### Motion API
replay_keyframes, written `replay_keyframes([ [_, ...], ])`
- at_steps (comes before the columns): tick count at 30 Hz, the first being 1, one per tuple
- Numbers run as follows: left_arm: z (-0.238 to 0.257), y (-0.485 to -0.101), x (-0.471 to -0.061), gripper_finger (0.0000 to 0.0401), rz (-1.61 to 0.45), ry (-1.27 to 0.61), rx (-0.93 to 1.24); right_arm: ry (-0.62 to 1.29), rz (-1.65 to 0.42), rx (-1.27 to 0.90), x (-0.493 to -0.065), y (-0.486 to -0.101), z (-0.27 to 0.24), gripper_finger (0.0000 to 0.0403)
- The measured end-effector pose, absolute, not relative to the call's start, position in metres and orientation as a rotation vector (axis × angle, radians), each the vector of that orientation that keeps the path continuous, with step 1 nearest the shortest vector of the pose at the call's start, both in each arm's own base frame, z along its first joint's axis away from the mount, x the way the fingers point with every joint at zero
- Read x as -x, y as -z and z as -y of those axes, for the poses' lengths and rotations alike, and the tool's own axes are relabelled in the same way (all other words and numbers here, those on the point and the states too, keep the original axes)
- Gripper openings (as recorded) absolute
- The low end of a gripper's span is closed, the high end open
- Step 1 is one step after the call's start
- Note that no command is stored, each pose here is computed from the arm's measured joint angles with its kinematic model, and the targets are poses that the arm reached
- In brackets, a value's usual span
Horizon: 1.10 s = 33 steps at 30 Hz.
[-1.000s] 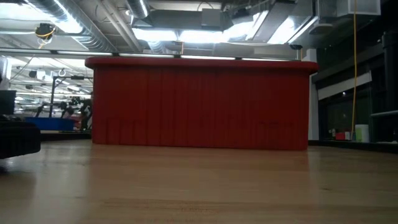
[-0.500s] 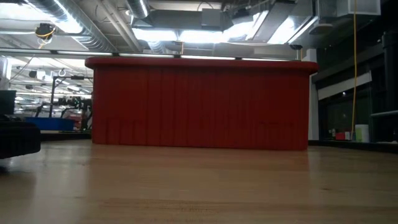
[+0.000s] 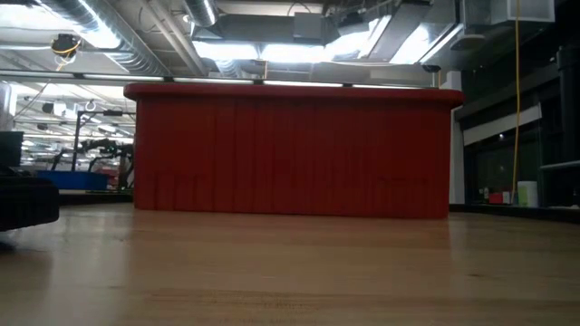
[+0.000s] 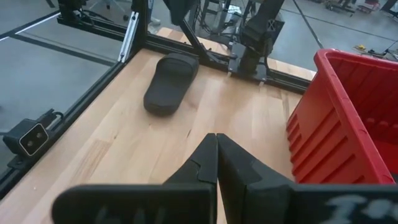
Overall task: Pick and place slides into bin
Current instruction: Put the black slide into the red container
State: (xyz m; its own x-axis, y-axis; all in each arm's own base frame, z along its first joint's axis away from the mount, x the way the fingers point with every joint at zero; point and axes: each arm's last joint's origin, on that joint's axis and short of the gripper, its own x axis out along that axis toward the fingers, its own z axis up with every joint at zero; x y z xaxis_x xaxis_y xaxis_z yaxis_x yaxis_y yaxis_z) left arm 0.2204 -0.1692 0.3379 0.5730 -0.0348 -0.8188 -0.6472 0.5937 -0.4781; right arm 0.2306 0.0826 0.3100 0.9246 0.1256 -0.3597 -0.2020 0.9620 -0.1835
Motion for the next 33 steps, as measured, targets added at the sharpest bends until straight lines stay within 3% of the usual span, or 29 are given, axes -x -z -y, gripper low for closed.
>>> replay_keyframes([
  [10, 0.190, -0.316, -0.221, 0.0001, -1.282, -0.516, 1.158, -0.143, -0.357, 0.264, -0.233, -0.310, -0.074, 0.0007],
  [25, 0.224, -0.349, -0.261, 0.0001, -1.291, -0.564, 1.107, -0.050, -0.369, 0.250, -0.239, -0.310, -0.051, 0.0007],
  [33, 0.234, -0.343, -0.266, 0.0001, -1.355, -0.851, 1.034, -0.037, -0.371, 0.250, -0.240, -0.310, -0.048, 0.0007],
])
